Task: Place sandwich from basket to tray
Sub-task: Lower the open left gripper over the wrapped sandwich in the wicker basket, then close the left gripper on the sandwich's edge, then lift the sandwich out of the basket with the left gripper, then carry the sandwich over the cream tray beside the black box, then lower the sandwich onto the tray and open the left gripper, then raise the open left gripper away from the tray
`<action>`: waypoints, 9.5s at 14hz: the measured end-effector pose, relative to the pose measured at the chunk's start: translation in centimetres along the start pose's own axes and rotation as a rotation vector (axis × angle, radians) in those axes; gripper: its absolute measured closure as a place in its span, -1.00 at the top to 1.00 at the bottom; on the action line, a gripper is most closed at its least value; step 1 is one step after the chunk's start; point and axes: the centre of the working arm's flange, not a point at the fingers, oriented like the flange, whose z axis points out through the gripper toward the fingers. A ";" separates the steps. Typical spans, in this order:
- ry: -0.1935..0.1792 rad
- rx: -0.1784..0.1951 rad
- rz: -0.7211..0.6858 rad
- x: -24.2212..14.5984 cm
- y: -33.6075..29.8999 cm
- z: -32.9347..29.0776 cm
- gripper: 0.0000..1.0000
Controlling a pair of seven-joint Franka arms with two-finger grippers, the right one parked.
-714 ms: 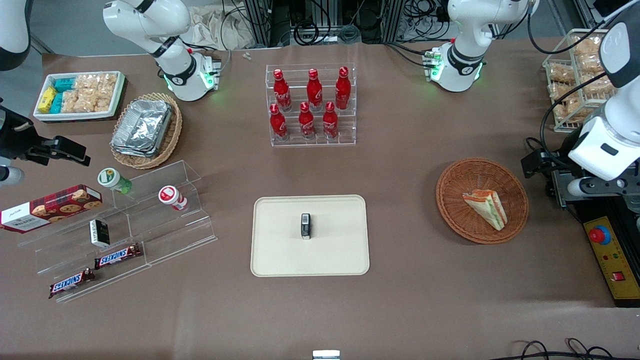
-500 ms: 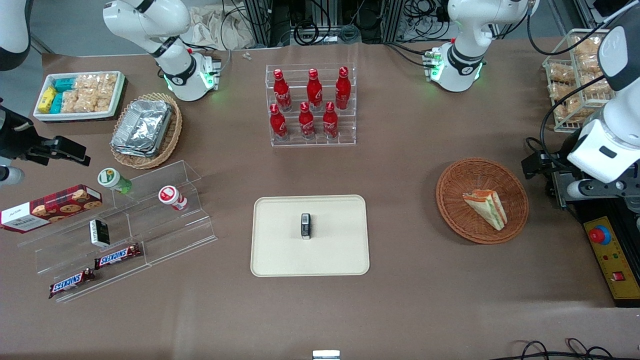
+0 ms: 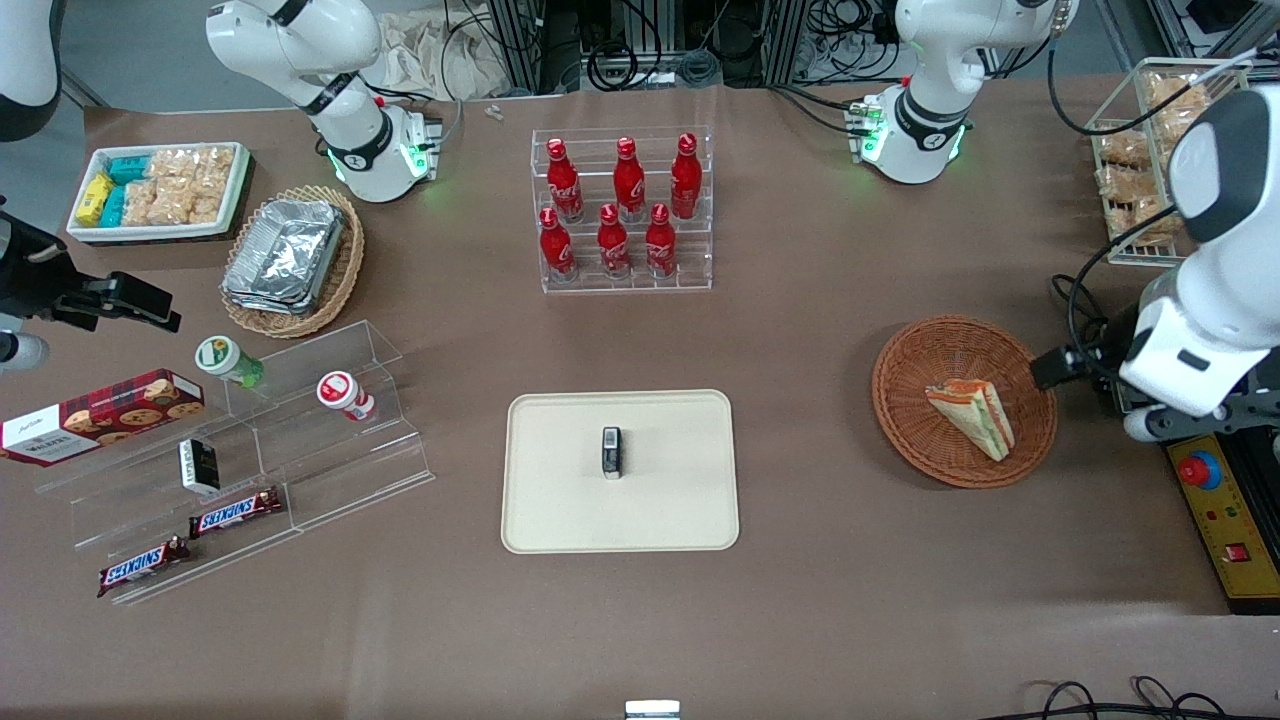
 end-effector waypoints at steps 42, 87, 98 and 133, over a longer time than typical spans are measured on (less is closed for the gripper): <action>0.035 -0.048 -0.436 -6.2 -2.4 27.2 -0.59; 0.035 -0.148 0.322 -11.6 36.6 25.5 -0.68; 0.043 -0.165 0.317 -12.0 37.3 25.8 0.58; 0.049 -0.027 0.106 -6.8 -3.5 -8.2 1.00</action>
